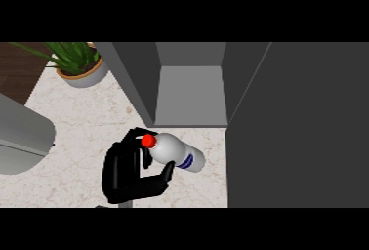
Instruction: Pick up the bottled water, place it into the cabinet and close the cabinet
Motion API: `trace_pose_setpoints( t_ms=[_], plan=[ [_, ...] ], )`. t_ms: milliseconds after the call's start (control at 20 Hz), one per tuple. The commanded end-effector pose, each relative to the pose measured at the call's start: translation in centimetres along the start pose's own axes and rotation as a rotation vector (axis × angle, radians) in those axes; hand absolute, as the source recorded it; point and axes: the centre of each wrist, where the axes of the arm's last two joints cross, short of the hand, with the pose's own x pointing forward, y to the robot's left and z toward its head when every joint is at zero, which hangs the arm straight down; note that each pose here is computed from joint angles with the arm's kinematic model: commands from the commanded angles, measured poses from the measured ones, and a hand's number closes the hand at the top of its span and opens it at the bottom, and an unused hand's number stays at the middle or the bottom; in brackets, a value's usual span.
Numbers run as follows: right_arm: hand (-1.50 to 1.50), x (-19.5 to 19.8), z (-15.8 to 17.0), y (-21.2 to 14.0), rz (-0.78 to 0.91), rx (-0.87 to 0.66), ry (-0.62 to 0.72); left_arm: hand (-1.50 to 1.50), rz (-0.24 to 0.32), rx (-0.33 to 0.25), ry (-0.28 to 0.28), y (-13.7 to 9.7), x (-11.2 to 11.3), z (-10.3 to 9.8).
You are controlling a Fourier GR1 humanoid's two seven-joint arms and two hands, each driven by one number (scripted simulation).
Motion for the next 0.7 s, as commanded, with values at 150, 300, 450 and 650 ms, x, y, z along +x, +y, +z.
trace_pose_setpoints(
  t_ms=[150,300,450,650],
  plan=[
    [-1.5,1.9,-0.7,-0.7,-0.02,0.018,-0.047,1.5,0.003,-0.081,0.014,-5.9,2.0,-1.1],
    [-1.5,2.0,-2.0,0.2,-0.035,0.008,-0.073,1.5,0.008,-0.09,0.027,-8.7,2.8,-1.0],
    [-1.5,2.8,-2.2,0.3,-0.023,0.02,-0.066,1.5,-0.02,-0.069,0.003,-10.2,4.0,-4.4],
    [-1.5,1.8,-2.2,0.6,-0.011,0.019,-0.077,1.5,-0.071,-0.032,-0.008,-12.9,4.3,-5.1]
  ],
)
